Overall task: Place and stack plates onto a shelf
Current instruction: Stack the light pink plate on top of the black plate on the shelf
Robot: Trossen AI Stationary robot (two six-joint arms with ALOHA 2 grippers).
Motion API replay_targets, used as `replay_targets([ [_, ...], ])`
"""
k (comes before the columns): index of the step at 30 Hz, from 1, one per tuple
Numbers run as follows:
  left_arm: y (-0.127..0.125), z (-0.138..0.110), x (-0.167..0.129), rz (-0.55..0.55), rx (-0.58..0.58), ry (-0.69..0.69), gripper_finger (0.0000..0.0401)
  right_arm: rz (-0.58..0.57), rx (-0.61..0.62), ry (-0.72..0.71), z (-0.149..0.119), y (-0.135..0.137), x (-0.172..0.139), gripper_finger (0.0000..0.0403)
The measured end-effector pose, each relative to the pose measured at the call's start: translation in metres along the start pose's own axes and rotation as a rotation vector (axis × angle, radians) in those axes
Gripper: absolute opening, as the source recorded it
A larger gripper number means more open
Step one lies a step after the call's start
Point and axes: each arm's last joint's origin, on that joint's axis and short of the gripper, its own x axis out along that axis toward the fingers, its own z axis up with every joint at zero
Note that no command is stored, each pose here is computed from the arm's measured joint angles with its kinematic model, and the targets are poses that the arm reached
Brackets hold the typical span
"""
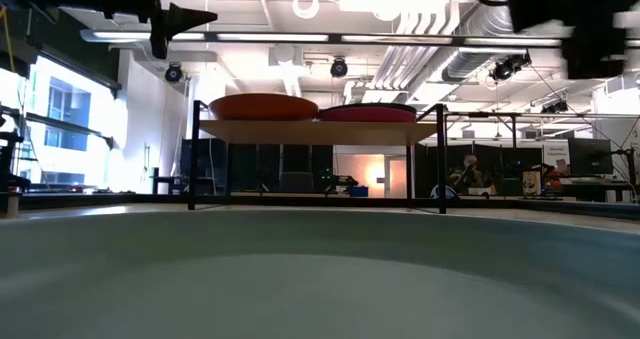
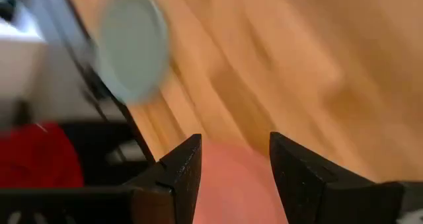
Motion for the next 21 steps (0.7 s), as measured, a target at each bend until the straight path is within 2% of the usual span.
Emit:
replay_targets([
  [4,0.000,-0.001,0.000,0.003,-0.002,0.005,0.0154,-0.081,0.014,0.146,-0.035,-0.004,0.025,0.0158],
  [8,0.000,-0.001,0.000,0.003,-0.018,0.005,0.0154,-0.175,0.023,0.194,-0.059,-0.015,0.042,0.0158],
  [13,0.001,-0.001,0.000,0.007,-0.017,0.012,0.0154,-0.228,0.053,0.181,-0.066,-0.023,0.048,0.0158],
  [18,0.002,-0.003,0.000,0.018,-0.017,0.034,0.0154,-0.294,0.010,0.287,-0.075,-0.033,0.062,0.0158],
  [21,0.002,-0.004,0.000,0.023,-0.018,0.042,0.0154,-0.286,0.000,0.306,-0.078,-0.038,0.075,0.0158],
])
